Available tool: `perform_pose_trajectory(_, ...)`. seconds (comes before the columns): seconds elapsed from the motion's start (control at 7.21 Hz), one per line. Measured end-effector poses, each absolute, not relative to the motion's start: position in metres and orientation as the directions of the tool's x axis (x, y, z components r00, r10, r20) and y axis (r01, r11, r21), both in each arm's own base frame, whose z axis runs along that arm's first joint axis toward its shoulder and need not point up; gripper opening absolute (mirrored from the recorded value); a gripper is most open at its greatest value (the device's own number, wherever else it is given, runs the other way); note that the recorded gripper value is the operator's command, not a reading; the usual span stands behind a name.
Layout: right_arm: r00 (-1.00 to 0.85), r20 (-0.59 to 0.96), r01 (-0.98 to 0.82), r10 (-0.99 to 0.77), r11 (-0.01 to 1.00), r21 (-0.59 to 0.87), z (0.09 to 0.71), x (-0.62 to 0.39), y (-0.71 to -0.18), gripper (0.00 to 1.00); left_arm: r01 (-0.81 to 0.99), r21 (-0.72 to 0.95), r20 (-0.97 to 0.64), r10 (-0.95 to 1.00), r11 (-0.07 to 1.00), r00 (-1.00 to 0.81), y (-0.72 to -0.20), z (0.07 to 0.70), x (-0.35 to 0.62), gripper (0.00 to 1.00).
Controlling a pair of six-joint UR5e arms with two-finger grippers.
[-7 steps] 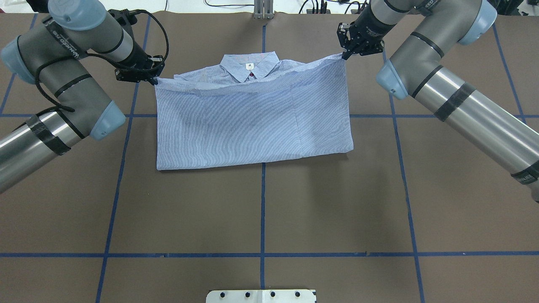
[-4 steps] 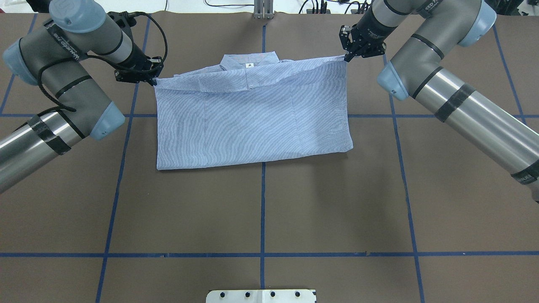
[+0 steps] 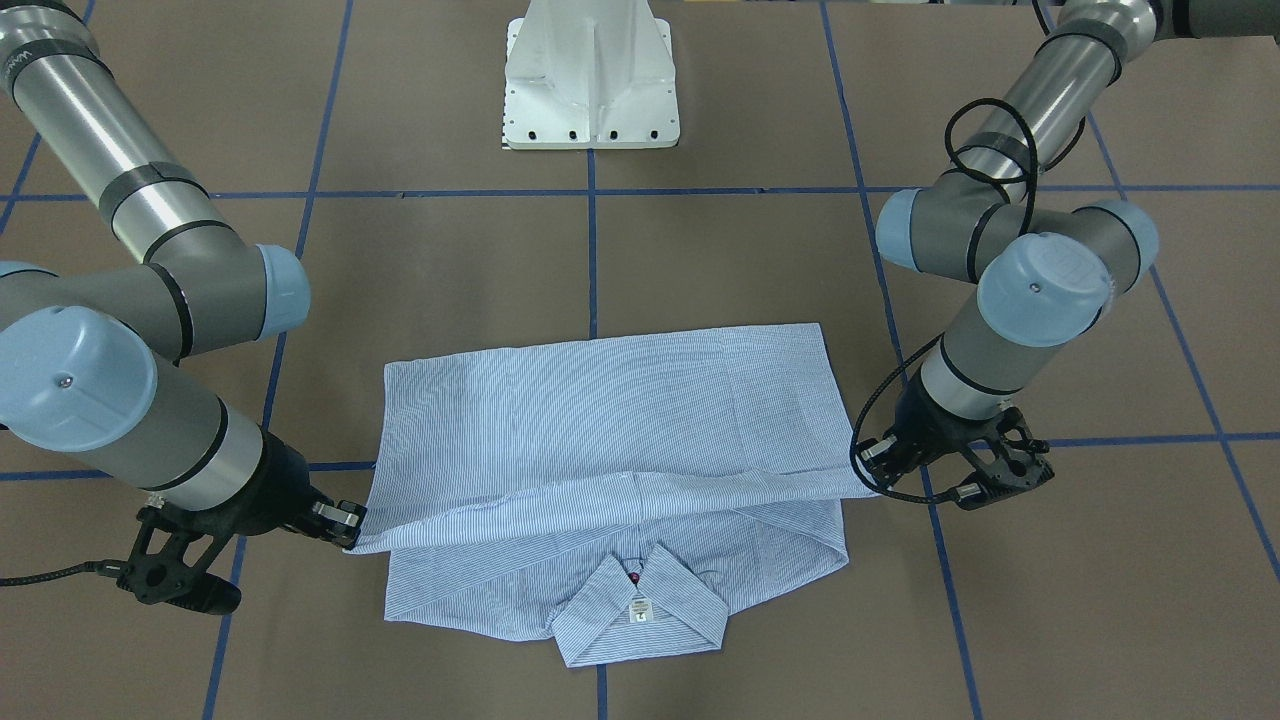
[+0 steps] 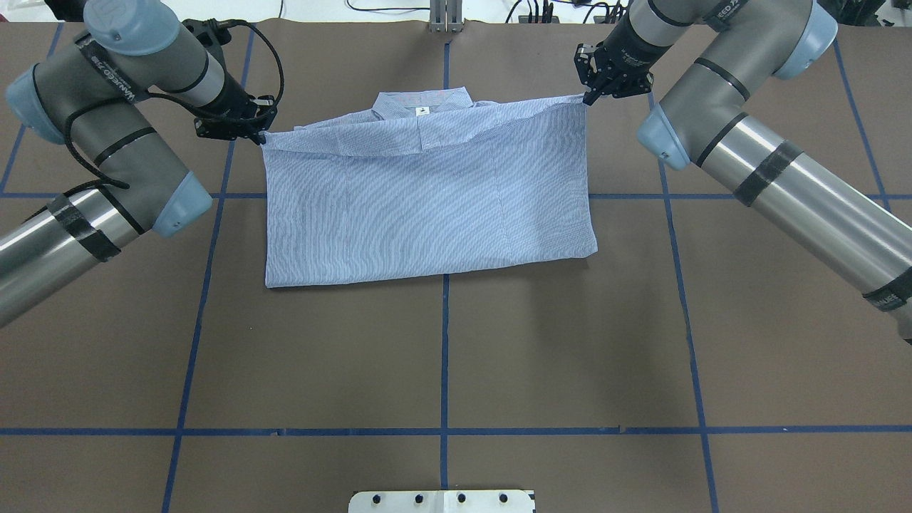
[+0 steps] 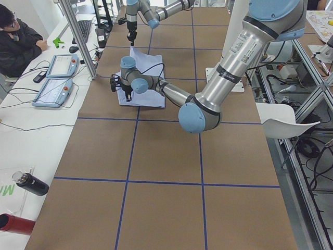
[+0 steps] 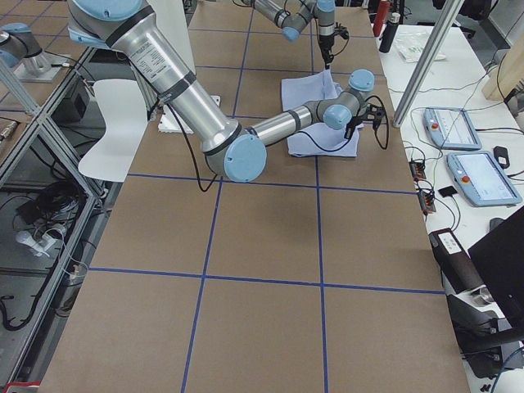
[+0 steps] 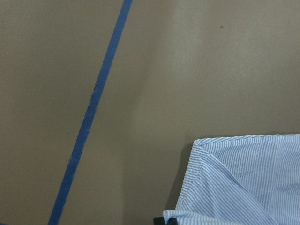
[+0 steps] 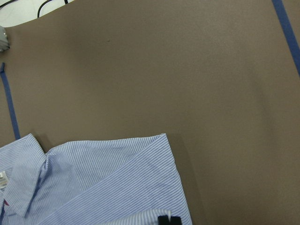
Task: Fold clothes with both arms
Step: 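Lay the hem over the collar with both grippers, pulling it flat, then open both grippers and raise them off the folded shirt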
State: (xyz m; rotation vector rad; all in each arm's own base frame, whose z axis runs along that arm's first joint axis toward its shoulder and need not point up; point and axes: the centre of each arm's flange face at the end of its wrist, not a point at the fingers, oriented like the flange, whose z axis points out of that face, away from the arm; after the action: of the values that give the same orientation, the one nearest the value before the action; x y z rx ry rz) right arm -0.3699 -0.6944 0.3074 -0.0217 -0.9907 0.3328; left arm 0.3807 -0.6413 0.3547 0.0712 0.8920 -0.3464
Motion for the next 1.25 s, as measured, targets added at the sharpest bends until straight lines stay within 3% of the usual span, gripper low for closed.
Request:
perform_pose_trajectory(0.42,0.484,0.836,-0.259,0.257,0.955,-0.144,0.299,-0.372,-0.693,0.00,0.325,-0.079,-0.776,-0.263,0.942,0.573,-0.641,0.351,0.381,0.00)
perform_pose_trajectory(0.55,0.482,0.839,-0.257,0.253,0.956,-0.141,0.298,-0.373,-0.692,0.17,0.325,-0.079,-0.777,-0.262,0.942,0.573,-0.641,0.350,0.381,0.28)
perform_pose_trajectory(0.69,0.481,0.840,-0.256,0.251,0.957,-0.139,0.297,-0.373,-0.692,0.84,0.325,-0.078,-0.777,-0.262,0.943,0.572,-0.641,0.350,0.381,0.75)
perform_pose_trajectory(0.83,0.481,0.840,-0.255,0.250,0.957,-0.138,0.297,-0.374,-0.692,1.00,0.325,-0.077,-0.778,-0.261,0.943,0.572,-0.641,0.349,0.381,0.99)
perform_pose_trajectory(1.25,0.477,0.844,-0.256,0.245,0.957,-0.134,0.300,-0.372,-0.691,1.00,0.338,-0.071,-0.781,-0.263,0.938,0.566,-0.646,0.346,0.369,0.99)
